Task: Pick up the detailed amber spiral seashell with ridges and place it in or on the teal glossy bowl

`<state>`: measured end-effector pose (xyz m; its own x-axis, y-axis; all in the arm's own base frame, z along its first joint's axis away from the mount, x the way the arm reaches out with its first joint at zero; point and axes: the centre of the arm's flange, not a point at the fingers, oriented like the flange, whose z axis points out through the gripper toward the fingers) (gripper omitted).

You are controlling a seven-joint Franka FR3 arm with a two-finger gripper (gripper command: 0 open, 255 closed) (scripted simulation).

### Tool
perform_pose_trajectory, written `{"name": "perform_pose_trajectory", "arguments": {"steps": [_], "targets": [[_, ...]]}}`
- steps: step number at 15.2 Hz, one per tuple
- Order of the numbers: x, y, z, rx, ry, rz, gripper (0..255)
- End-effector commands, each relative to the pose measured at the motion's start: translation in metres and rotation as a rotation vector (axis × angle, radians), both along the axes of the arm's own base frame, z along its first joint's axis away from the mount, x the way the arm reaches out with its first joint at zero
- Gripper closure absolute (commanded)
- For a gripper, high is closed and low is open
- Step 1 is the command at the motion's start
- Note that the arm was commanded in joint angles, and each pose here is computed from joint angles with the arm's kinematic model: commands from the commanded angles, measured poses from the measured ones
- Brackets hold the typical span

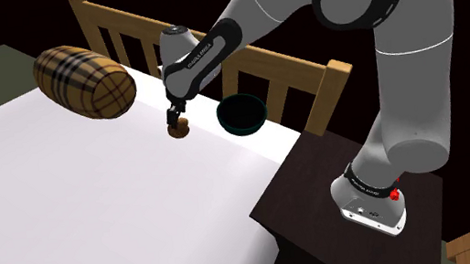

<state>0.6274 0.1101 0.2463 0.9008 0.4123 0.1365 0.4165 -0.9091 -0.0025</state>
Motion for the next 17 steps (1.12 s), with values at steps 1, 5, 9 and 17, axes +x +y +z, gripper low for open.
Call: {"name": "perform_pose_trajectory", "arguments": {"steps": [1,5,9,17], "targets": [[0.0007,0.0006,-0.0116,0.0,0.0,0.0,0],[0.0017,0.0011,-0.0199,0.0,0.0,0.0,0],[0.0017,0.0011,-0.0199,0.0,0.0,0.0,0],[0.0018,0.0013,-0.0198,0.0,0.0,0.0,255]]}}
